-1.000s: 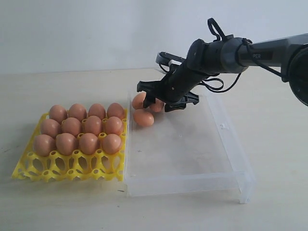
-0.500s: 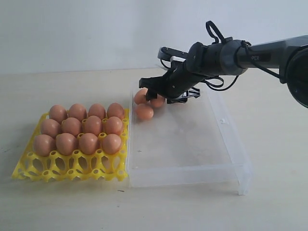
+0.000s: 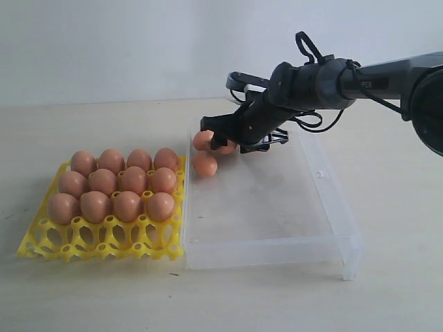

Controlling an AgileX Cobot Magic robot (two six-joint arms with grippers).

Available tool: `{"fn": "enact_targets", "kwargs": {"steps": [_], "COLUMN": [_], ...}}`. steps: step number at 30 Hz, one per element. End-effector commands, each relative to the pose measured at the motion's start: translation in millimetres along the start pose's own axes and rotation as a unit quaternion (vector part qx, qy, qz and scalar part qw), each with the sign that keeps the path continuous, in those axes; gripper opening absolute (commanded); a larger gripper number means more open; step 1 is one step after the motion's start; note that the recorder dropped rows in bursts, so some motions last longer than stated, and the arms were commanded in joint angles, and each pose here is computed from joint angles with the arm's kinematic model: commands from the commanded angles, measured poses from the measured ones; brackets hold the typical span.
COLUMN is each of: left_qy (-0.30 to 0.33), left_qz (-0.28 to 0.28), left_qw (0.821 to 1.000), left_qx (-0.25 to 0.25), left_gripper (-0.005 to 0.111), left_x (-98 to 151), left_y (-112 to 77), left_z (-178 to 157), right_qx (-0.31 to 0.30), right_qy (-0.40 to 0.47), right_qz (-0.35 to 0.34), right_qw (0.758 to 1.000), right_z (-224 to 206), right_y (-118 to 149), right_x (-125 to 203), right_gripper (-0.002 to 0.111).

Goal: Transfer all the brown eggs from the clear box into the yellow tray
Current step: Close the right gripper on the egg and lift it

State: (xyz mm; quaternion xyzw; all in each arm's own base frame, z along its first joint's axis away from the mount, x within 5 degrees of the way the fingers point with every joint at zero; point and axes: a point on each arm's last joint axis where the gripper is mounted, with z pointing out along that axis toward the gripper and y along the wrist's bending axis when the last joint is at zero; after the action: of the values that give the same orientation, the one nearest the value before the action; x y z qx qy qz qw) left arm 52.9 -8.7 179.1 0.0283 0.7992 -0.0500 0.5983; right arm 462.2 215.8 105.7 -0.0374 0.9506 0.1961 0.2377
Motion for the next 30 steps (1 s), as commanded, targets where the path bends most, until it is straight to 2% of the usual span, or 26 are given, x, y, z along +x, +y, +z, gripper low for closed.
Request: {"fn": "enact_targets", "kwargs": {"steps": [1, 20, 30], "left_qy": [-0.010, -0.010, -0.010], "left_qz": [0.000, 0.000, 0.000], "left_qw": [1.000, 1.000, 1.000], "left_qx": [-0.001, -0.001, -0.001], "left_gripper": [0.000, 0.000, 0.000], "left_x": [-2.4, -2.4, -2.4], "left_y": [0.1, 0.1, 0.1], "left_z": [-0.8, -0.8, -0.8], "right_qx": [0.003, 0.001, 0.005], "right_qy": [-0.013, -0.092, -0.068], "right_qz": [-0.012, -0.004, 0.010], "right_qw": [1.000, 0.996, 0.998], "right_z": [0.8, -0.7, 16.8], "right_y": [0.3, 0.8, -6.6], "right_x": [-0.9, -15.1, -3.3], "right_gripper": [0.062, 0.062, 0.062]}}
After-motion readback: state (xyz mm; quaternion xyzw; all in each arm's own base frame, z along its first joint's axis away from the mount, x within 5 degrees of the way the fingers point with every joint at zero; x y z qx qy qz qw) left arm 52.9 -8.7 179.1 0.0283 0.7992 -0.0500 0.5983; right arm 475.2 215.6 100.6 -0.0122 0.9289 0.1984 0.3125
